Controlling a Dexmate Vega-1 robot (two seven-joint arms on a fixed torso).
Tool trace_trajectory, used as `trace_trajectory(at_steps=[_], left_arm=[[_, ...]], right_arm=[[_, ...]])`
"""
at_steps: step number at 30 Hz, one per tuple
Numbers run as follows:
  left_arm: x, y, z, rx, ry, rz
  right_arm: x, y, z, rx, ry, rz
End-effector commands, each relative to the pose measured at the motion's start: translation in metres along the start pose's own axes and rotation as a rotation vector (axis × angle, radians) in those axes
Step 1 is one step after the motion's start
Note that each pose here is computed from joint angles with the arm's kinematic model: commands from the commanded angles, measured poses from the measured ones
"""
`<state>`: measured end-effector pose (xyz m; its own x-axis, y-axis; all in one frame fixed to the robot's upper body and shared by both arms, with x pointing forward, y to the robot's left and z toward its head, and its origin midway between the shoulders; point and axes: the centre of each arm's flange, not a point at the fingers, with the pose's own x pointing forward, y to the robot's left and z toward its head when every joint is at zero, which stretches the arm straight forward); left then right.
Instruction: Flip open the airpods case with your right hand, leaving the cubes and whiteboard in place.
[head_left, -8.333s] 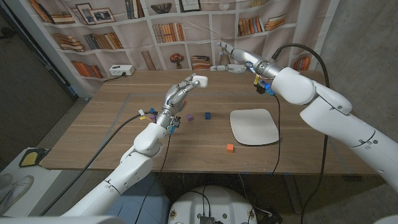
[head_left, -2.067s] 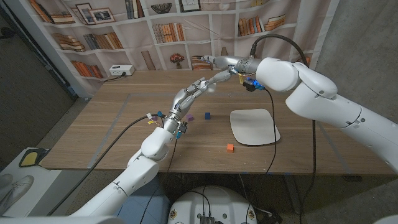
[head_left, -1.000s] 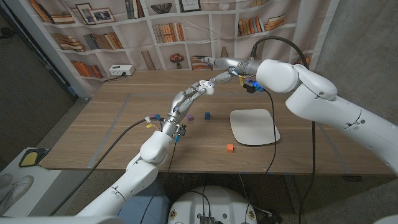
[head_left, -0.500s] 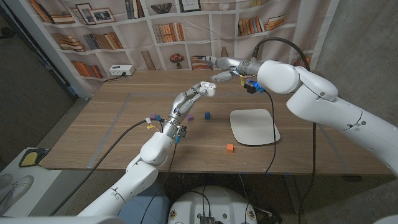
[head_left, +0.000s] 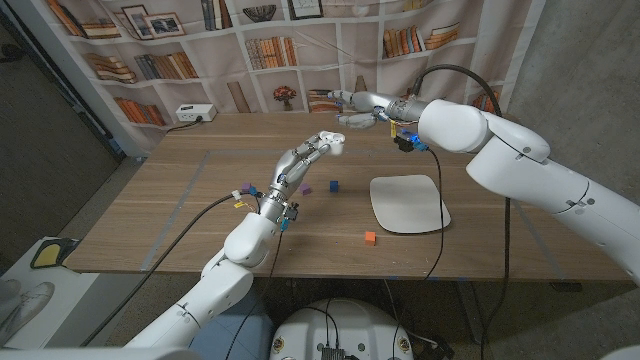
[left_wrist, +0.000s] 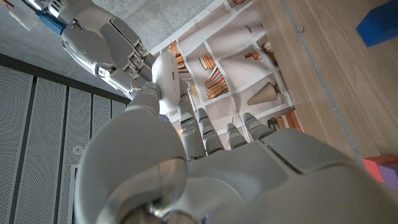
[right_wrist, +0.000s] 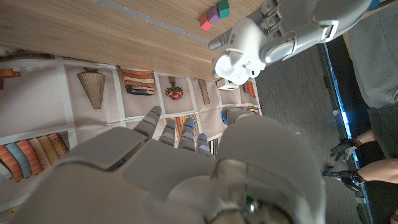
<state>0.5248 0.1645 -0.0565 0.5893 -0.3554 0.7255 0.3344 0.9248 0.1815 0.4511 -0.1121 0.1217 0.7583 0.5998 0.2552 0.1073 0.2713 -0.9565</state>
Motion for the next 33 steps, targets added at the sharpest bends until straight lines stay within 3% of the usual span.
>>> trace_trajectory(at_steps=[1, 10, 20, 27, 33], left_arm=[[-0.001, 0.012, -0.001, -0.023, -0.011, 0.011], [-0.003, 0.018, 0.000, -0.032, -0.015, 0.011], [-0.008, 0.027, 0.009, 0.027, -0.052, 0.040], [-0.012, 0.033, 0.007, 0.011, -0.052, 0.046], [-0.015, 0.039, 0.007, 0.016, -0.050, 0.040]], right_arm=[[-0.005, 0.003, -0.003, 0.068, -0.017, -0.018], [-0.009, 0.006, -0.007, 0.122, -0.011, -0.045], [-0.003, 0.013, -0.015, 0.203, -0.005, -0.070], [-0.003, 0.011, -0.016, 0.220, -0.024, -0.080], [0.000, 0.011, -0.025, 0.252, -0.048, -0.086]])
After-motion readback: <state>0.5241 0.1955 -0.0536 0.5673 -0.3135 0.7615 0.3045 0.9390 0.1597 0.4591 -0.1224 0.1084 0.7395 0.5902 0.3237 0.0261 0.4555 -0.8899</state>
